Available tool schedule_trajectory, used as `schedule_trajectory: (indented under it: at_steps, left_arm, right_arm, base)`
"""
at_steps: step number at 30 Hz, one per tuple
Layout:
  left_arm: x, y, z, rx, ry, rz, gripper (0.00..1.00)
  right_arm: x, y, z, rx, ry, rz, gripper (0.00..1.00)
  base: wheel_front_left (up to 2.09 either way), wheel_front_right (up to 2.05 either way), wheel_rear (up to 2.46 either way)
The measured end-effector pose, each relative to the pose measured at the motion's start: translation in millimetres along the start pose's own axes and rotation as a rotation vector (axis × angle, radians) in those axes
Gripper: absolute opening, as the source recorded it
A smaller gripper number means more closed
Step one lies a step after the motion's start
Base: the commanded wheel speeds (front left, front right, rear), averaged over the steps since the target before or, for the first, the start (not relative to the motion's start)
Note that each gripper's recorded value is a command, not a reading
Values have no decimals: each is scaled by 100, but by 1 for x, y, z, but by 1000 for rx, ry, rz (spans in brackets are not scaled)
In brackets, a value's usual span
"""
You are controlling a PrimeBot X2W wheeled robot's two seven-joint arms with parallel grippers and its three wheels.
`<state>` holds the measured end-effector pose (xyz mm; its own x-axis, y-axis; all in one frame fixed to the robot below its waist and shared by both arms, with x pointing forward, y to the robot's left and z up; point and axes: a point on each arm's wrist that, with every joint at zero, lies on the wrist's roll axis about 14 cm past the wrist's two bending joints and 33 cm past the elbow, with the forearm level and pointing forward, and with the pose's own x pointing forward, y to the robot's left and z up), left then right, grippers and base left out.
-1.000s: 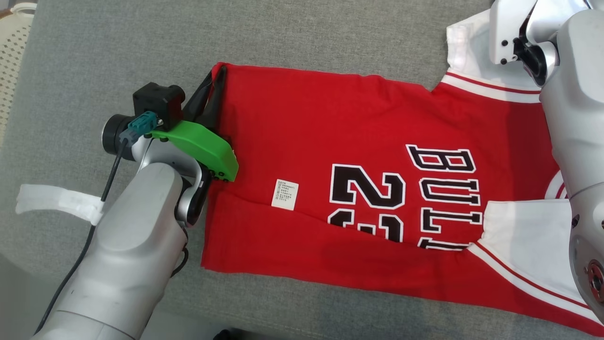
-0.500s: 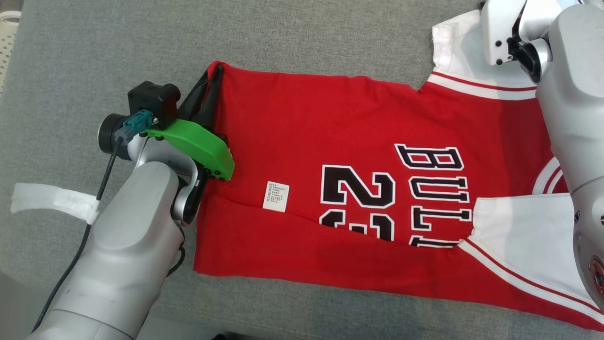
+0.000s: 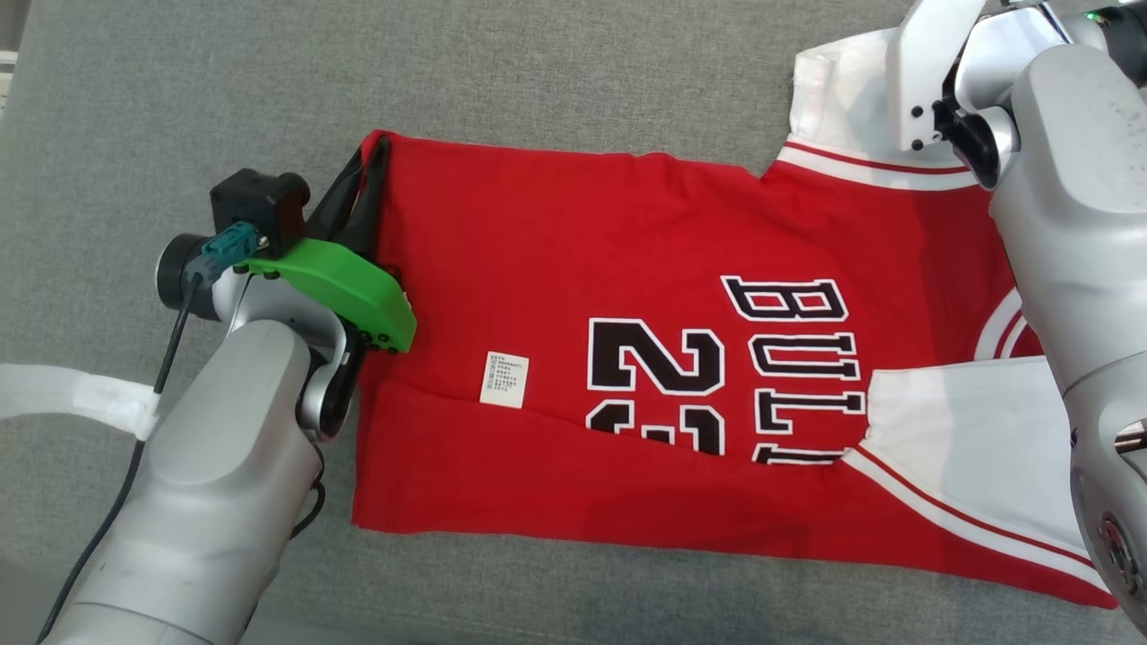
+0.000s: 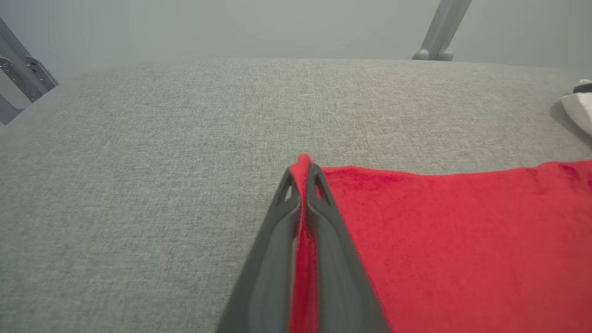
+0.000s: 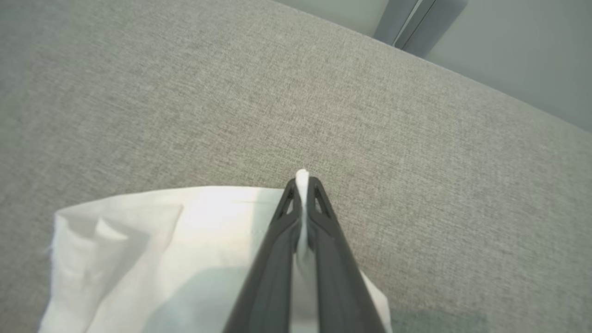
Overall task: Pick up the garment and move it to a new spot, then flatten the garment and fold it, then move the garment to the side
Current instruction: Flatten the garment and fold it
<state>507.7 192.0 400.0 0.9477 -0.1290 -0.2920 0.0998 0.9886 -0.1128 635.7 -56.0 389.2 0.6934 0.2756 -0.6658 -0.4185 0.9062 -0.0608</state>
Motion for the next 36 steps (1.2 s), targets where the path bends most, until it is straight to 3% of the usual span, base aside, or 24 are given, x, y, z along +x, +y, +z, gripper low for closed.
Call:
schedule_trajectory:
  at_steps: [15,23,30,36]
  left_arm:
    - [-22,6,10,-12,-16,-5,0]
    - [-39,-3,20,4,-41,-38,0]
    - [-62,-19,24,6,-70,-84,0]
    - [-78,-30,20,-18,-85,-99,0]
  right_arm:
    - [-82,-17,39,39,-308,19,0]
    - [-143,-19,26,79,-420,30,0]
    - [-202,-24,-9,168,-490,-11,0]
    - [-229,-23,-38,241,-498,-41,0]
  base:
    - [0,0,0]
    - [0,0,0]
    - [0,0,0]
    - [0,0,0]
